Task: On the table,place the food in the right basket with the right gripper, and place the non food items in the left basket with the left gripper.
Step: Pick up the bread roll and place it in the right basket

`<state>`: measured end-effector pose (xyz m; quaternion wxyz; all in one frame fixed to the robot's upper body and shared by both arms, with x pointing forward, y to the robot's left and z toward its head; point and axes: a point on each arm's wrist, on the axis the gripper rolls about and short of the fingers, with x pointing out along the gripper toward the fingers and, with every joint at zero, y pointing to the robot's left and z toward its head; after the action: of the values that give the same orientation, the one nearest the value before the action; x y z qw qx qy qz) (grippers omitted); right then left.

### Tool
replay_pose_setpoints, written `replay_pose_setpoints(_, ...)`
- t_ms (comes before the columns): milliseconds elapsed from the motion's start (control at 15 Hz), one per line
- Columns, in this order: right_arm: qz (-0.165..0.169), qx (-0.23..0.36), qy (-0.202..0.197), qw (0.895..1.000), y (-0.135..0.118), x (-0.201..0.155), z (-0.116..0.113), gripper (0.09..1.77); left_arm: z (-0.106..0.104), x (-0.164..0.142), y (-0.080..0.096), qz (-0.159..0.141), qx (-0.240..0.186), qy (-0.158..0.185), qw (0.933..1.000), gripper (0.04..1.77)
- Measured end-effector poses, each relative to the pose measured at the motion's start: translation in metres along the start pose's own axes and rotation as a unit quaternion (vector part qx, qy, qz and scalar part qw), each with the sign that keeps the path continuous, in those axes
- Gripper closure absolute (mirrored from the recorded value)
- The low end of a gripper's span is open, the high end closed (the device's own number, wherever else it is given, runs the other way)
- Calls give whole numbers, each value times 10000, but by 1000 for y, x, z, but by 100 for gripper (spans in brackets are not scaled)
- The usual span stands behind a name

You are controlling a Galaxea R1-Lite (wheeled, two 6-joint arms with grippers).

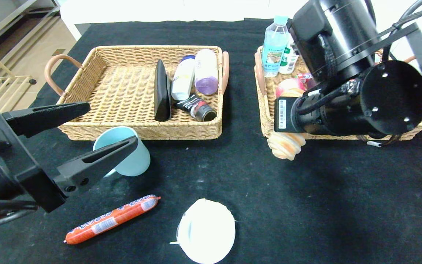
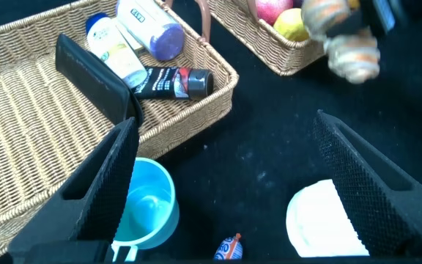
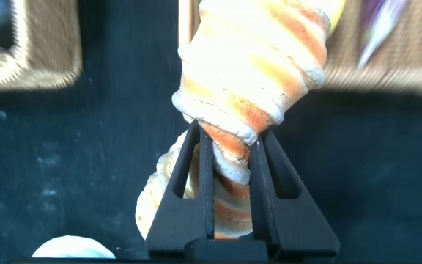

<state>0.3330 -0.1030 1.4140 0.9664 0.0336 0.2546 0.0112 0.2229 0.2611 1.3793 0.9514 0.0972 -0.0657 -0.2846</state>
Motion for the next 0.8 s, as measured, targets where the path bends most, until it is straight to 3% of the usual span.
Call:
replay_pose_setpoints(200, 121, -54, -491, 9987, -17, 2, 25, 147, -1, 0, 0, -10, -2, 21, 10000, 9)
replay_pose_setpoints(533, -33, -157, -1473, 9890, -31, 27, 57, 147, -1, 1, 0, -12, -2, 18, 10000, 9)
replay_pose_setpoints(800, -405, -344, -1691, 9842, -37, 40, 61, 148, -1, 1, 0, -13, -1, 21, 10000, 9)
